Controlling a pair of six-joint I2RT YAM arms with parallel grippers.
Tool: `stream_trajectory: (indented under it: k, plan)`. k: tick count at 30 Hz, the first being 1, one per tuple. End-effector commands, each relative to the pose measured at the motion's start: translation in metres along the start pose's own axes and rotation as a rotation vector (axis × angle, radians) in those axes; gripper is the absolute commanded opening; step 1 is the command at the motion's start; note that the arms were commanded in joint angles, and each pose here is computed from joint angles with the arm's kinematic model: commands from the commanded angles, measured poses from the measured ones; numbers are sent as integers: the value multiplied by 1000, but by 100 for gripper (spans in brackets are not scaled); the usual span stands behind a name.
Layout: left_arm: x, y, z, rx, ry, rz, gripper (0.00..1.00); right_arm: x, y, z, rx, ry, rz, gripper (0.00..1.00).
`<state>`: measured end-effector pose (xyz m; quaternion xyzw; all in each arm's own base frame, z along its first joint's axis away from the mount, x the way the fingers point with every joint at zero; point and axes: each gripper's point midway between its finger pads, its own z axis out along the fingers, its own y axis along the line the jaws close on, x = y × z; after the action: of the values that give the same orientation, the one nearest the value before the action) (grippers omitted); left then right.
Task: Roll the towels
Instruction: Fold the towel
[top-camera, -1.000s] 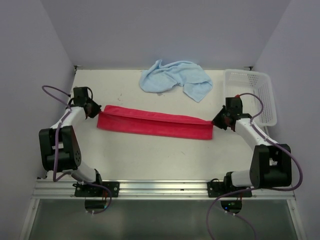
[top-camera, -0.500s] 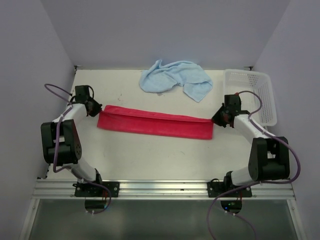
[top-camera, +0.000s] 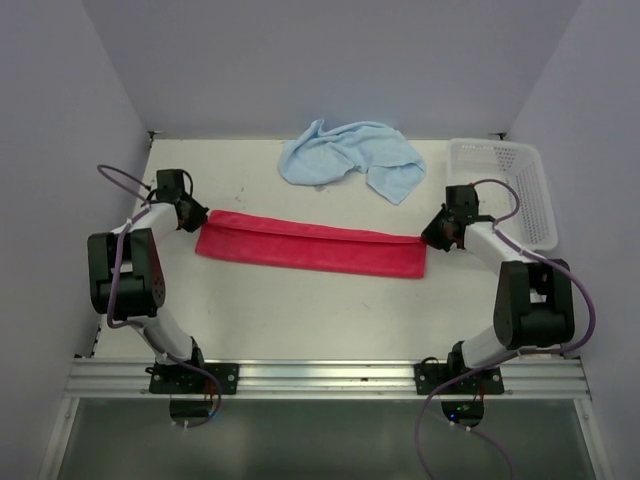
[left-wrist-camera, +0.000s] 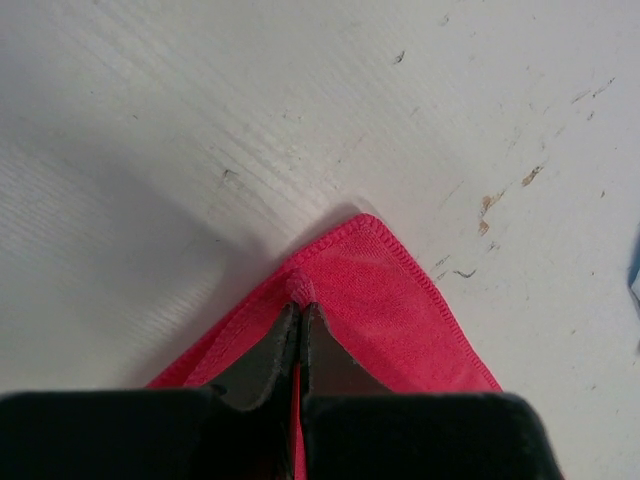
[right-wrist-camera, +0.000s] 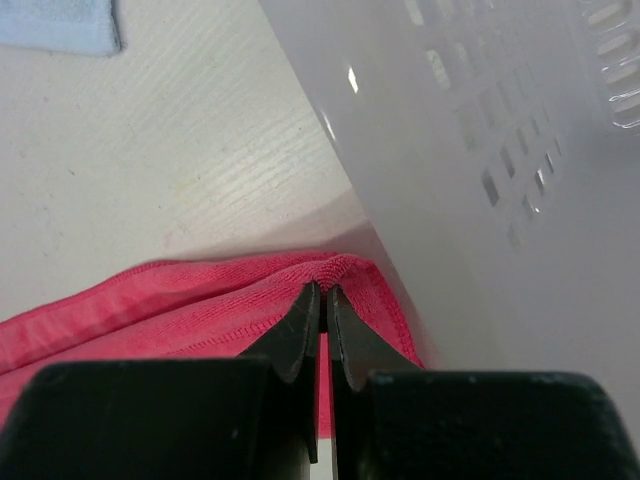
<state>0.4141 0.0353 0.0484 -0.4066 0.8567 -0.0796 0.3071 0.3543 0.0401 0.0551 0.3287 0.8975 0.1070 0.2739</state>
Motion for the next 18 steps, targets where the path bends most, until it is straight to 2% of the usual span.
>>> stream_trajectory:
  k: [1, 7, 18]
  plan:
    - [-28, -21, 1, 46, -89, 15, 0, -22, 8, 2, -6, -69, 10, 0]
    - [-26, -21, 7, 41, -79, 13, 0, -23, 8, 7, 2, -59, 8, 0]
    - [-25, -25, 18, 44, -58, 15, 0, -24, 12, 17, 6, -44, 12, 14]
